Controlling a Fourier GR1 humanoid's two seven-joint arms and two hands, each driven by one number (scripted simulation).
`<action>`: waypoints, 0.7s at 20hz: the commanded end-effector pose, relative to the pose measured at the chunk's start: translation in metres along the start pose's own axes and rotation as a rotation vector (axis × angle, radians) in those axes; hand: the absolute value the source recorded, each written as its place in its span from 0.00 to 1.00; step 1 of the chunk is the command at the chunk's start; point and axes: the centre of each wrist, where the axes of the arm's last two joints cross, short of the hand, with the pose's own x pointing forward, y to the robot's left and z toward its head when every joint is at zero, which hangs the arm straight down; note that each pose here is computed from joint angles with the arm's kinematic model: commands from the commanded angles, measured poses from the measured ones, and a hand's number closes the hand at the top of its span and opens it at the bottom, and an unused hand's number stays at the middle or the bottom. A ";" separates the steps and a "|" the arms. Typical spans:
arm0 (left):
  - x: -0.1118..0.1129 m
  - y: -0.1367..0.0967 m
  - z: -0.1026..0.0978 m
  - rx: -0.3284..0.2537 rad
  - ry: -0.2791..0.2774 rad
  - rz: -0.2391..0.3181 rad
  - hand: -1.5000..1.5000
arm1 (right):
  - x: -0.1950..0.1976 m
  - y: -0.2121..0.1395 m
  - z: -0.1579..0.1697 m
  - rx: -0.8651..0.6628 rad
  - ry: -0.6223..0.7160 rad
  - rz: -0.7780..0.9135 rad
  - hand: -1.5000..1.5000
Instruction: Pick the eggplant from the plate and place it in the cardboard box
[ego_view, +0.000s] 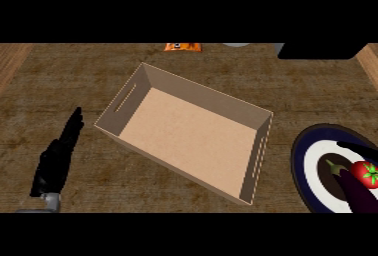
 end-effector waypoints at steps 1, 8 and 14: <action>-0.009 0.012 0.002 0.004 -0.002 0.003 0.50 | 0.008 0.001 0.004 -0.011 -0.007 -0.013 0.00; 0.021 0.004 -0.029 0.005 -0.001 0.001 0.50 | 0.006 0.013 -0.012 -0.015 -0.005 -0.007 0.00; -0.018 0.010 0.009 0.004 -0.003 -0.011 0.50 | -0.008 0.016 -0.001 0.011 0.003 -0.024 0.00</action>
